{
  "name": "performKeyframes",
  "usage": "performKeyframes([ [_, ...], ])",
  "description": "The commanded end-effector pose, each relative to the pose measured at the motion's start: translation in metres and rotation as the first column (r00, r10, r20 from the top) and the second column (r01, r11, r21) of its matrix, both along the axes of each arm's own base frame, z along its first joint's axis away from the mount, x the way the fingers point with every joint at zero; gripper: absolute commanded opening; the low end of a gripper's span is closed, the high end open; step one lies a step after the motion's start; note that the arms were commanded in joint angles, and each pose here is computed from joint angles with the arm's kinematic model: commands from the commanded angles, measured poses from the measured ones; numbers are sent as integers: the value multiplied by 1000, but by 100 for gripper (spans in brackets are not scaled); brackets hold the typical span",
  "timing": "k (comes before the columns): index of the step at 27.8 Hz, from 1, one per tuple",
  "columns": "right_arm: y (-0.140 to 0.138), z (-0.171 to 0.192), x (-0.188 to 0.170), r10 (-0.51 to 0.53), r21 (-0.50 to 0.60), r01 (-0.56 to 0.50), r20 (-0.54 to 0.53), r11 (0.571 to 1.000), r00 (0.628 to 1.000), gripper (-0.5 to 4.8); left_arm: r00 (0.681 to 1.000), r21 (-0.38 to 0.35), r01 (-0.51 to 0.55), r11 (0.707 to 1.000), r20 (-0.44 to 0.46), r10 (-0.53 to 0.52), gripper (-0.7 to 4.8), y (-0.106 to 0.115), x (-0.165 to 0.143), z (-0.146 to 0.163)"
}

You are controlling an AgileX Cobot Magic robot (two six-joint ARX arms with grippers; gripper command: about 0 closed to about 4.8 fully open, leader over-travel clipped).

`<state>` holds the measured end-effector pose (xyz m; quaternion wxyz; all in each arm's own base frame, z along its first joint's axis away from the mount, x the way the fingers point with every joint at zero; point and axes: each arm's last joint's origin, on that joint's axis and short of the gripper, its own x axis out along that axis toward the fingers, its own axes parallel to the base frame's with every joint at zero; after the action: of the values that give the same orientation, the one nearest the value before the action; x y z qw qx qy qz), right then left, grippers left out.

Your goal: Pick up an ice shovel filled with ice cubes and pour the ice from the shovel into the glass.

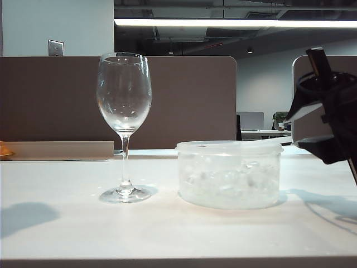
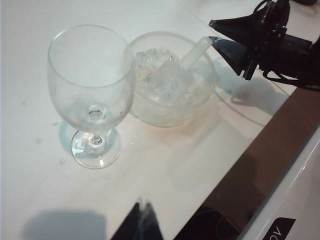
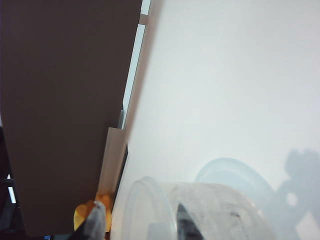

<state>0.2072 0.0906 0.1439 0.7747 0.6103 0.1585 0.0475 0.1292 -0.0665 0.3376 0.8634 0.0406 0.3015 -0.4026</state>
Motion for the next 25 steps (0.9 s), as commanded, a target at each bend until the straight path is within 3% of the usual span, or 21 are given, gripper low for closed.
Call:
performKeyframes([
  [1,2,1,4,19,-3,-19,1,1000,1000,189,1000,-5,2,1000,19,-2,-3,0,0,2],
  [19,9,-2,12,53,-8,-53,-26,999,998,207,1000,-5,2,1000,19,-2,-3,0,0,2],
  [25,11,-2,12,59,-4,-59,-28,998,998,165,1000,-5,2,1000,19,-2,-2,0,0,2],
])
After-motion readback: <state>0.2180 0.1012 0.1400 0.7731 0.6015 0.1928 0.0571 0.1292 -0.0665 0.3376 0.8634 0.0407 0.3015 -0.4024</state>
